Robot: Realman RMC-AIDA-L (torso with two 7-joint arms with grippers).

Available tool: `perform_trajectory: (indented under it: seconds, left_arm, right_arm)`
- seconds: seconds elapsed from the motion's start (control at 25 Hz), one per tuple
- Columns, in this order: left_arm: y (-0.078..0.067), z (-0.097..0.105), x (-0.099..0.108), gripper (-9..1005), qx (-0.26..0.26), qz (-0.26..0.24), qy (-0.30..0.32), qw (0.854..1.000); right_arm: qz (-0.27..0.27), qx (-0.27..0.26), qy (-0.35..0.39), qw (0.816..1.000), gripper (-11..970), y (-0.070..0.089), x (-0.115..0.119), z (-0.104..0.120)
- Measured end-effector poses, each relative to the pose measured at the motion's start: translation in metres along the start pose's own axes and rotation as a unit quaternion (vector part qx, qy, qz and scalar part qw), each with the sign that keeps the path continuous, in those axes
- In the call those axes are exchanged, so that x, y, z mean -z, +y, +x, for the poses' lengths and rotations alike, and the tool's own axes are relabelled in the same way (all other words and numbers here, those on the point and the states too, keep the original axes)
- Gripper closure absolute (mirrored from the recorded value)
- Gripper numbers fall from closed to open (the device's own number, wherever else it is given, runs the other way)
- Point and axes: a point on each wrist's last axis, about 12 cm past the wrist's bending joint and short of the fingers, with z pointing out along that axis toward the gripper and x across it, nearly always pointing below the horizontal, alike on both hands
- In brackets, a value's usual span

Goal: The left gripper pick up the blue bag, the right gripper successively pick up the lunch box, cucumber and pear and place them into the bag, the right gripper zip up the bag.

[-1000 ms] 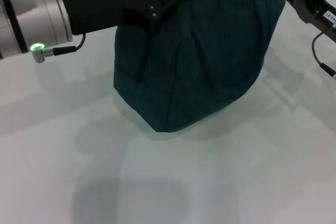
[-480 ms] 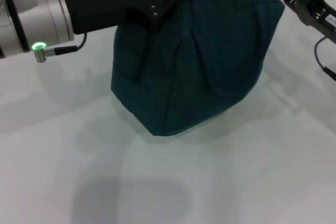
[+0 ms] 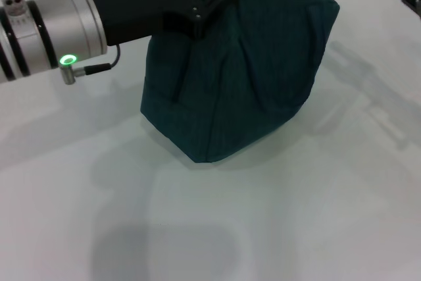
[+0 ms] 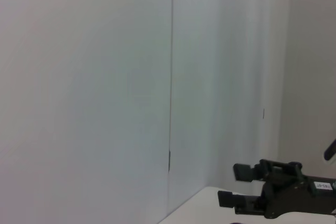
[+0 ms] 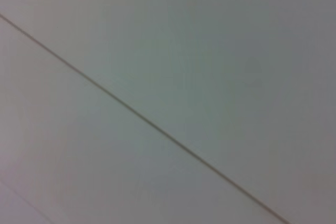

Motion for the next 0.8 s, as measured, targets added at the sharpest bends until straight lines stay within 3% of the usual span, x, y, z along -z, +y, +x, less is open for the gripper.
perform_trajectory:
  seconds: [0.44, 0.68, 0.8]
  left_arm:
    - [0.012, 0.041, -0.021, 903, 0.052, 0.002, -0.031, 0.998]
    - [0.015, 0.051, -0.016, 866, 0.059, -0.021, -0.055, 0.996]
    - [0.015, 0.053, -0.012, 750, 0.054, -0.030, -0.069, 0.996]
  right_arm:
    - [-0.007, 0.004, -0.011, 1.000, 125, 0.000, 0.008, -0.006]
    - [-0.010, 0.004, -0.012, 1.000, 83, 0.001, 0.009, -0.006]
    - [-0.011, 0.005, -0.011, 1.000, 84, 0.001, 0.009, -0.006]
